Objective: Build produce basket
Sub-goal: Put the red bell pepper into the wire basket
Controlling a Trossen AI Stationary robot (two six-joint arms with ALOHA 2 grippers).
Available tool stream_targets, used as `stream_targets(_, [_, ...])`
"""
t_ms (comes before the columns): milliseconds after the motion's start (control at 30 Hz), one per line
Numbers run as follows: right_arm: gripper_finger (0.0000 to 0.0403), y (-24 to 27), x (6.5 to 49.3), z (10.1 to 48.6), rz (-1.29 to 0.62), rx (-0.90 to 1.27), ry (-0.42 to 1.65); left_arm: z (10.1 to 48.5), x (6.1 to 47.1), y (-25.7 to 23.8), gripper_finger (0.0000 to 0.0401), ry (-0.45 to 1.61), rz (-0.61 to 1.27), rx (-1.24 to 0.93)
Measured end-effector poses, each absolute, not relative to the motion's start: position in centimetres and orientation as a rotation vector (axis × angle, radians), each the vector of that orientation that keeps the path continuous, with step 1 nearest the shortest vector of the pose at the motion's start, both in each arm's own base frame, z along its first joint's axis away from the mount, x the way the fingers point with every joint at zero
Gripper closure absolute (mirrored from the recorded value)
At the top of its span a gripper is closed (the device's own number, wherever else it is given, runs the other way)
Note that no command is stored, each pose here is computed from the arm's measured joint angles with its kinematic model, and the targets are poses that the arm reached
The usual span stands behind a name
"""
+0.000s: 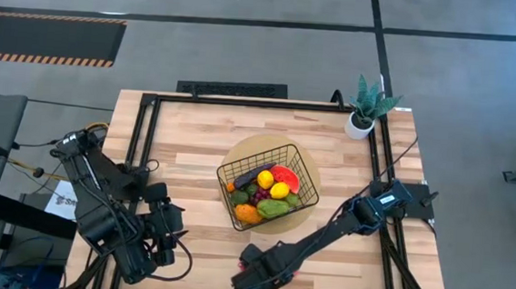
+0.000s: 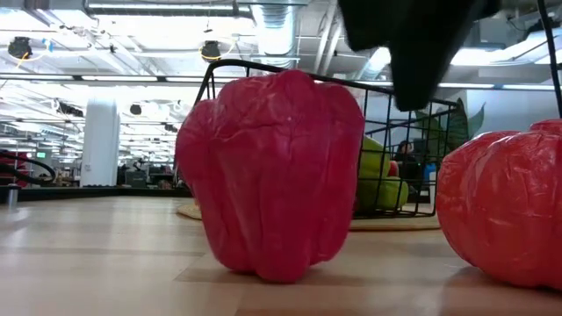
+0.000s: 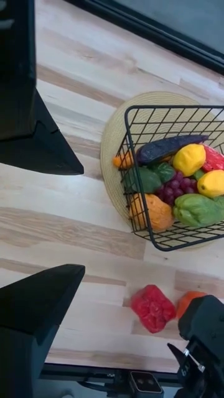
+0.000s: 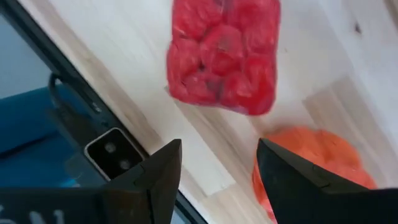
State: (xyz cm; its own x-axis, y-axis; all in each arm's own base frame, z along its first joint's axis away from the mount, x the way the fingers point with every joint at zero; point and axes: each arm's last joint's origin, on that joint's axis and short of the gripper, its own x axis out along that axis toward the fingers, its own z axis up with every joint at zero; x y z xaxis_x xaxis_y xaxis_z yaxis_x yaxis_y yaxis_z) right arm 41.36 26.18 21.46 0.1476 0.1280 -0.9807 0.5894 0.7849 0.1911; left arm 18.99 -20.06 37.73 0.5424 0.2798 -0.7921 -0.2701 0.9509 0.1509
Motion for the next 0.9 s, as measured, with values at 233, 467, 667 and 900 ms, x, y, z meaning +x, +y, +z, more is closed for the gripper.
stream_targets(233, [0.0172, 25.9, 42.0, 21.6, -0.327, 0.609, 1.354, 37.7, 19.0, -20.1, 0.0167, 0.945, 0.325, 0.010])
stream_targets(467, [0.0172, 25.2, 42.3, 21.6, -0.368, 0.568, 1.317, 37.7, 19.0, -20.1, 0.0167, 0.944, 0.327, 0.007])
stream_targets(667, [0.0172, 24.8, 42.1, 21.6, -0.403, 0.543, 1.330, 37.7, 19.0, -20.1, 0.0167, 0.944, 0.327, 0.007])
stream_targets(900, [0.0172, 23.9, 42.8, 21.6, -0.398, 0.551, 1.309, 37.7, 19.0, -20.1, 0.0167, 0.943, 0.328, 0.007])
